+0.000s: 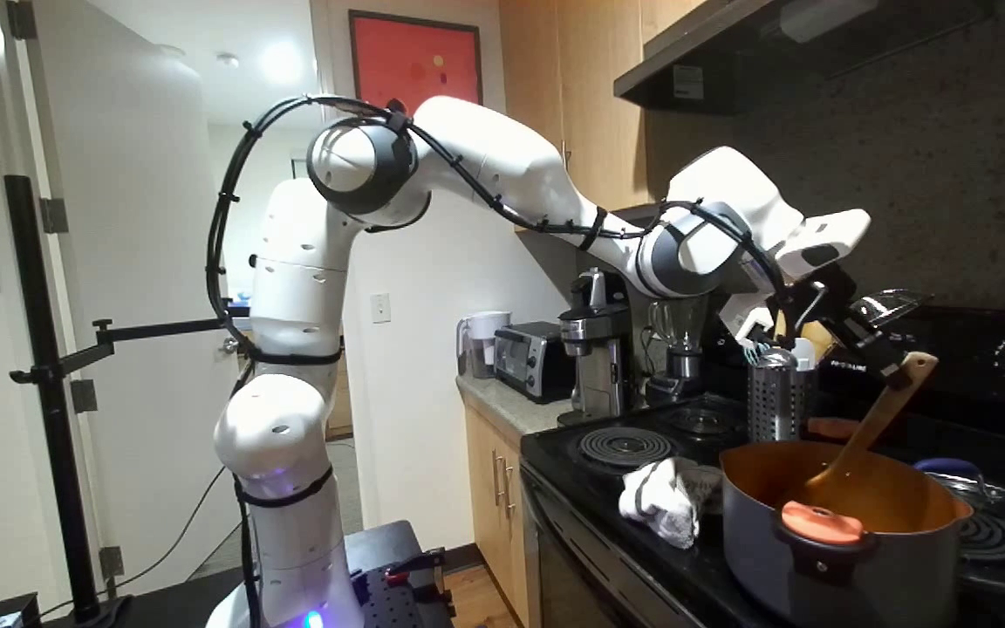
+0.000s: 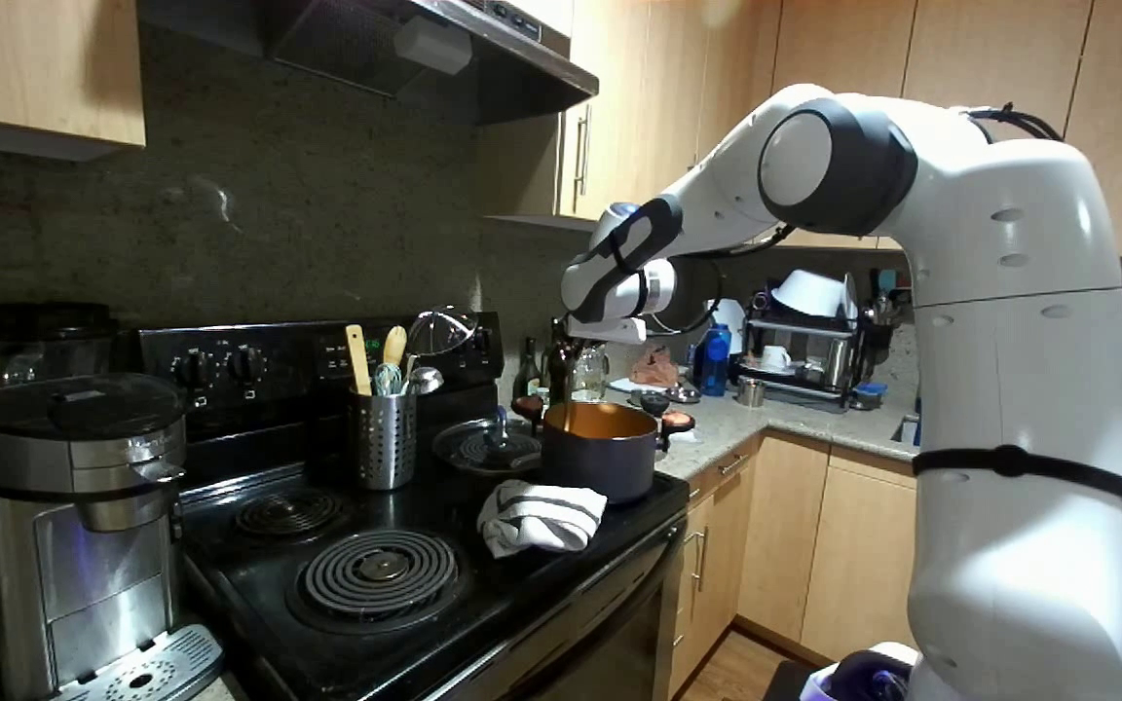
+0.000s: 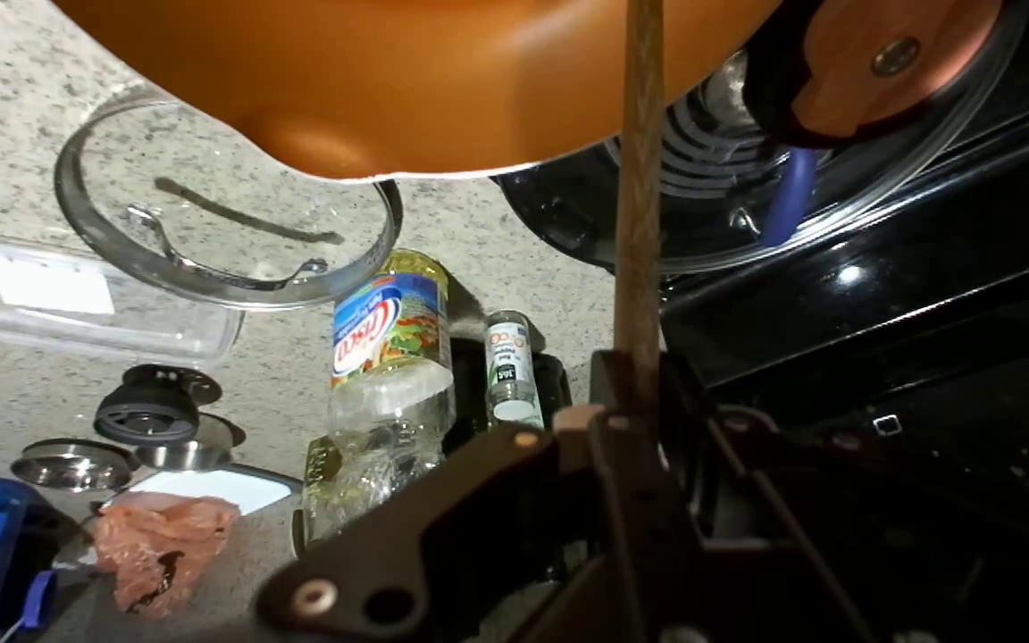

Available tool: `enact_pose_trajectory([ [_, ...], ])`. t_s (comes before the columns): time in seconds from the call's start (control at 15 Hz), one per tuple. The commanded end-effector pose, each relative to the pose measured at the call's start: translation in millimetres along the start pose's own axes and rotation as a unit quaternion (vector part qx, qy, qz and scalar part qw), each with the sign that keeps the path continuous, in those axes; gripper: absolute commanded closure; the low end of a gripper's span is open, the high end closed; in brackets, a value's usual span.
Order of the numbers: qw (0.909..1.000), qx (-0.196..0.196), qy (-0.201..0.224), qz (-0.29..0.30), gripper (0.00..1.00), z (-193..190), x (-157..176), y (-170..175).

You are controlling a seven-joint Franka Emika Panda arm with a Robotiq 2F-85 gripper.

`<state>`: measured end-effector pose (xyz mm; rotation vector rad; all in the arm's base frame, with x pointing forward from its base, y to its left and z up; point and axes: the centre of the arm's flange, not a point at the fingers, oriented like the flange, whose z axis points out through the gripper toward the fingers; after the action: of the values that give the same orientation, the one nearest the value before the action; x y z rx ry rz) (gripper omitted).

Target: Stir the contents in the grey pot on the stove

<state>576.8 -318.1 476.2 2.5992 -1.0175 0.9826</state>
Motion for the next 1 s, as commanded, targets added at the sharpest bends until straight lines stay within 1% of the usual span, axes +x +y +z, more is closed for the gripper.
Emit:
enact_pose_trajectory([
  [0.0, 0.9998, -0.017, 0.003, 0.012, 0.97, 14.2, 0.3, 13.0],
  [0.53, 0.9974, -0.052, -0.012, 0.048, 0.97, 42.2, 8.3, 60.5],
  [0.93, 0.9946, -0.073, -0.011, 0.073, 0.97, 54.3, 22.0, 89.6],
])
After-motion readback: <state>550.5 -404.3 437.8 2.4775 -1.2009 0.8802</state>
